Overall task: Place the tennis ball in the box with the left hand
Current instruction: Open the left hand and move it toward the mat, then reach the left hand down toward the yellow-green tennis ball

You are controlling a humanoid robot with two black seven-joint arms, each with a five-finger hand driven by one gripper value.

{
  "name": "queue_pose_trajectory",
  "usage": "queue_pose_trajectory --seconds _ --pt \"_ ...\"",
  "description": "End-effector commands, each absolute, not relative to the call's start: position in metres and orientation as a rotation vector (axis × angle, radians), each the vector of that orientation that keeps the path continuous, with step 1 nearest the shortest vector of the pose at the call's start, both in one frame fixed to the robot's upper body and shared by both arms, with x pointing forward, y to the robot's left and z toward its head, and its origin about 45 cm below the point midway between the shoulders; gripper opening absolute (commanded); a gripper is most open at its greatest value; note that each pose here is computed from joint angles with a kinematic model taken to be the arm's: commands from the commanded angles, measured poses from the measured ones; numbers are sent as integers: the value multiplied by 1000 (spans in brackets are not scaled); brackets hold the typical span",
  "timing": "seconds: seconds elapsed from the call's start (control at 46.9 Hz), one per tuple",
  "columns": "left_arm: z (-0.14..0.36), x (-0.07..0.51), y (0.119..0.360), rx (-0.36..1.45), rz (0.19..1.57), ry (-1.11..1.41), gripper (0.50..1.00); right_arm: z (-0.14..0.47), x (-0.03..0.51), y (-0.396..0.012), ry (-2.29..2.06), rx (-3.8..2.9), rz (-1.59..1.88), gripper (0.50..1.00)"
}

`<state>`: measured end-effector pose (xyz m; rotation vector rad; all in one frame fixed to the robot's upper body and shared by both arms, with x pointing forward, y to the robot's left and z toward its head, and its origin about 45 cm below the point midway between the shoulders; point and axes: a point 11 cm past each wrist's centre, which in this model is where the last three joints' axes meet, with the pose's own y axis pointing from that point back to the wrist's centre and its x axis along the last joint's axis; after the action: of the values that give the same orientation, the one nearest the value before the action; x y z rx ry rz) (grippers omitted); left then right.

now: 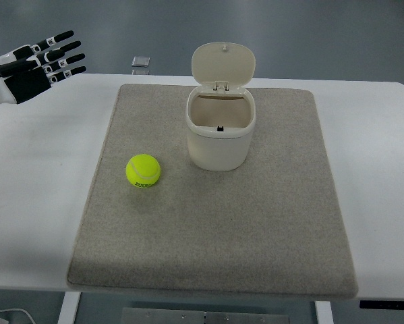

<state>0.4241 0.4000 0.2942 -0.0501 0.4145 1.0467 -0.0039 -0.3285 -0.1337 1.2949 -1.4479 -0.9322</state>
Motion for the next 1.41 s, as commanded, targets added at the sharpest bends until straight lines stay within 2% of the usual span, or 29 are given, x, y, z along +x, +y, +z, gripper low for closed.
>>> queue_pose_trajectory --seconds 0.0,0.192,0.576,1.066,1.386 --pt "297 422 398 77 1032 294 994 -134 -4 -329 -1448 1295 -932 938" --pt "316 414 389 267 945 -40 994 -134 -4 -329 -1448 1295 -932 940" --pt "314 393 353 563 674 -415 992 -134 -4 -329 -1448 1295 -932 938" --pt "306 367 303 734 368 -713 992 -134 -5 -328 -1446 1295 -932 938" --pt "270 370 281 831 329 -980 992 -134 -5 -329 -1447 1294 -933 940"
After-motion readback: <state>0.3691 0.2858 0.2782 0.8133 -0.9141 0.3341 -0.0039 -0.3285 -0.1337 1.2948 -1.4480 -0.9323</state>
